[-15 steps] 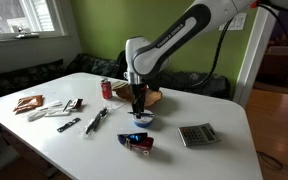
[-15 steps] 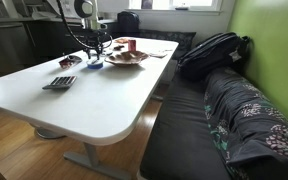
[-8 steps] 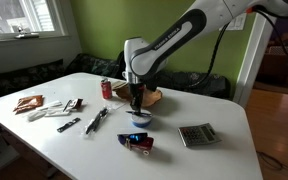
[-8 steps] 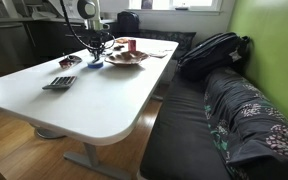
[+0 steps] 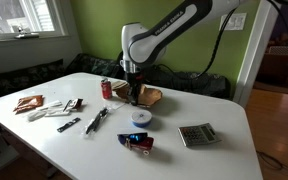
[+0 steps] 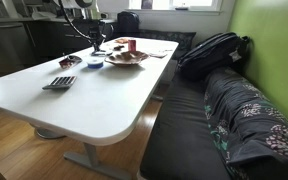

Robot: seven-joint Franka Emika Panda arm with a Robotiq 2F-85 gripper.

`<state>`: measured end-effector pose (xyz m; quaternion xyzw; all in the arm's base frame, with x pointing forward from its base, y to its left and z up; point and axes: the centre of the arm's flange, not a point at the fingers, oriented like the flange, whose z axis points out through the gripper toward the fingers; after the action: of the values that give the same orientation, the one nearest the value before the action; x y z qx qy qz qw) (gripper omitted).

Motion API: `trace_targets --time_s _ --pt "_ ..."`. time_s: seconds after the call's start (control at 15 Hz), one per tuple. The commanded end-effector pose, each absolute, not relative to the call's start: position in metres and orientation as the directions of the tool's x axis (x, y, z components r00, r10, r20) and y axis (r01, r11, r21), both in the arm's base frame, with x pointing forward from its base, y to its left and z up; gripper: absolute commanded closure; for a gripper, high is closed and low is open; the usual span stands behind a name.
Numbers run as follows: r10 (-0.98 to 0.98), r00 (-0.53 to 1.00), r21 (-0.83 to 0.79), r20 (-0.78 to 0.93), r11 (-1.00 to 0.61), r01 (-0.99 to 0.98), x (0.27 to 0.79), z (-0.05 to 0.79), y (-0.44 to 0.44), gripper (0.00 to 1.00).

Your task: Take the pen off of the blue bowl and put it on wooden plate

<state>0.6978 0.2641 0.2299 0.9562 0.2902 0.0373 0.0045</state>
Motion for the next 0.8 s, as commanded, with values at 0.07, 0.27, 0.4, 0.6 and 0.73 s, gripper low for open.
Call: trace_targets --time_s 0.07,0.27,0.4,0.6,0.73 --pt "0.341 0.935 0.094 0.1 -0.938 0.333 0.679 0.255 0.204 0.97" --pt "0.178 0.978 0.112 0.11 -0.98 0.166 0.705 0.246 0.173 0.97" --pt "0.084 0.993 0.098 0.086 -0.992 0.075 0.723 0.24 0.152 0.97" --pt "-0.029 0.997 0.07 0.065 -0.997 -0.033 0.744 0.242 0.127 0.97" --pt "-0.083 0.995 0.042 0.06 -0.995 -0.086 0.757 0.25 0.118 0.97"
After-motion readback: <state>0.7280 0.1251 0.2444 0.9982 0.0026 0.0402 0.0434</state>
